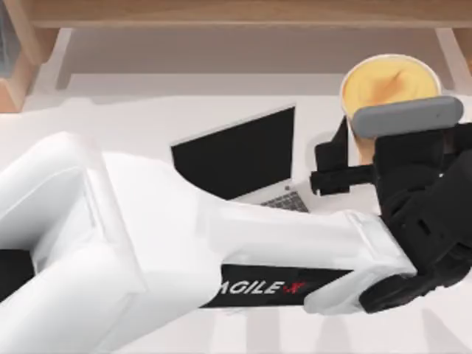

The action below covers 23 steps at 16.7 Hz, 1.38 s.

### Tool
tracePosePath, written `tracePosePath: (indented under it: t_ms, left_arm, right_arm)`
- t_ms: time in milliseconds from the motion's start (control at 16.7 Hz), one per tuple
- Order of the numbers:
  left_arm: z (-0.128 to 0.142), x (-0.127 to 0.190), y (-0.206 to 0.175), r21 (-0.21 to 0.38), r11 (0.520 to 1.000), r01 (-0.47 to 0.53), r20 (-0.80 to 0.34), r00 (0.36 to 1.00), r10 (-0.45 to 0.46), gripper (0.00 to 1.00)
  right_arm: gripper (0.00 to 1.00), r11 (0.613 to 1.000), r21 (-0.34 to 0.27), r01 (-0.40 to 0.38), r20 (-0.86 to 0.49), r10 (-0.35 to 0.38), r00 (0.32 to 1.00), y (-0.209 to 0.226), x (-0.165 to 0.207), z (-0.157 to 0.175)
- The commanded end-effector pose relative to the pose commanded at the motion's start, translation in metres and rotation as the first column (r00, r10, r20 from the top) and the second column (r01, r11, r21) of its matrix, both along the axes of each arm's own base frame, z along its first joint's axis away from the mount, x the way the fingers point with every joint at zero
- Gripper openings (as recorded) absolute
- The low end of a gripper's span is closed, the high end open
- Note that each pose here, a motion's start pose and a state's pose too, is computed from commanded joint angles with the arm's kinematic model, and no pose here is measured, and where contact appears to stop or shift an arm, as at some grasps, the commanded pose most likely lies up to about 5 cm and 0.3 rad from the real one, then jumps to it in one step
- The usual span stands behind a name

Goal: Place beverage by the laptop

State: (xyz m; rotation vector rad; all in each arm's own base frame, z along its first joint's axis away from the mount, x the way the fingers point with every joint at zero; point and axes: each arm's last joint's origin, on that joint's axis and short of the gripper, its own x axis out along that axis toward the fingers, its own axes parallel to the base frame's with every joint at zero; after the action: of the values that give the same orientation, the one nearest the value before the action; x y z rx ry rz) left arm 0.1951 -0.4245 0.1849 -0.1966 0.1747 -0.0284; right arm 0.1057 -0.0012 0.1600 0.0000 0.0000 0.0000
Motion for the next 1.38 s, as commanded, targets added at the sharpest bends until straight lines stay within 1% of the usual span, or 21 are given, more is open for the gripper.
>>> tracePosePath:
  t_ms: [120, 180, 240, 300, 660, 900, 1020, 1080, 1200, 1380]
  left_arm:
    - [-0.026, -0.019, -0.005, 0.106, 0.994, 0.006, -0.027, 1.0, -0.003, 0.0]
    - [-0.037, -0.026, -0.006, 0.147, 0.989, 0.013, -0.036, 0.999, -0.008, 0.0]
    - [-0.044, -0.032, -0.007, 0.176, 0.984, 0.02, -0.043, 0.999, -0.013, 0.0]
    - [-0.048, -0.035, -0.007, 0.19, 0.981, 0.025, -0.046, 0.999, -0.017, 0.0]
    - [-0.047, -0.034, -0.008, 0.192, 0.981, 0.018, -0.041, 0.999, -0.01, 0.0]
    - [-0.05, -0.034, -0.008, 0.225, 0.974, -0.024, -0.013, 1.0, 0.027, 0.0]
    - [-0.049, -0.033, -0.006, 0.233, 0.971, -0.047, 0.002, 0.999, 0.048, 0.0]
    - [-0.047, -0.032, -0.004, 0.229, 0.972, -0.056, 0.008, 0.998, 0.056, 0.0]
    - [-0.041, -0.03, -0.002, 0.203, 0.977, -0.059, 0.014, 0.998, 0.057, 0.0]
    - [-0.037, -0.027, 0.001, 0.159, 0.987, -0.036, 0.005, 0.999, 0.036, 0.0]
  right_arm:
    - [1.0, 1.0, 0.0, 0.0, 0.0, 0.0, 1.0, 0.0, 0.0, 0.0]
    - [1.0, 1.0, 0.0, 0.0, 0.0, 0.0, 1.0, 0.0, 0.0, 0.0]
    - [1.0, 1.0, 0.0, 0.0, 0.0, 0.0, 1.0, 0.0, 0.0, 0.0]
    - [1.0, 1.0, 0.0, 0.0, 0.0, 0.0, 1.0, 0.0, 0.0, 0.0]
    - [1.0, 1.0, 0.0, 0.0, 0.0, 0.0, 1.0, 0.0, 0.0, 0.0]
    - [1.0, 1.0, 0.0, 0.0, 0.0, 0.0, 1.0, 0.0, 0.0, 0.0]
    - [1.0, 1.0, 0.0, 0.0, 0.0, 0.0, 1.0, 0.0, 0.0, 0.0]
    - [1.0, 1.0, 0.0, 0.0, 0.0, 0.0, 1.0, 0.0, 0.0, 0.0]
    - [1.0, 1.0, 0.0, 0.0, 0.0, 0.0, 1.0, 0.0, 0.0, 0.0]
    - [1.0, 1.0, 0.0, 0.0, 0.0, 0.0, 1.0, 0.0, 0.0, 0.0]
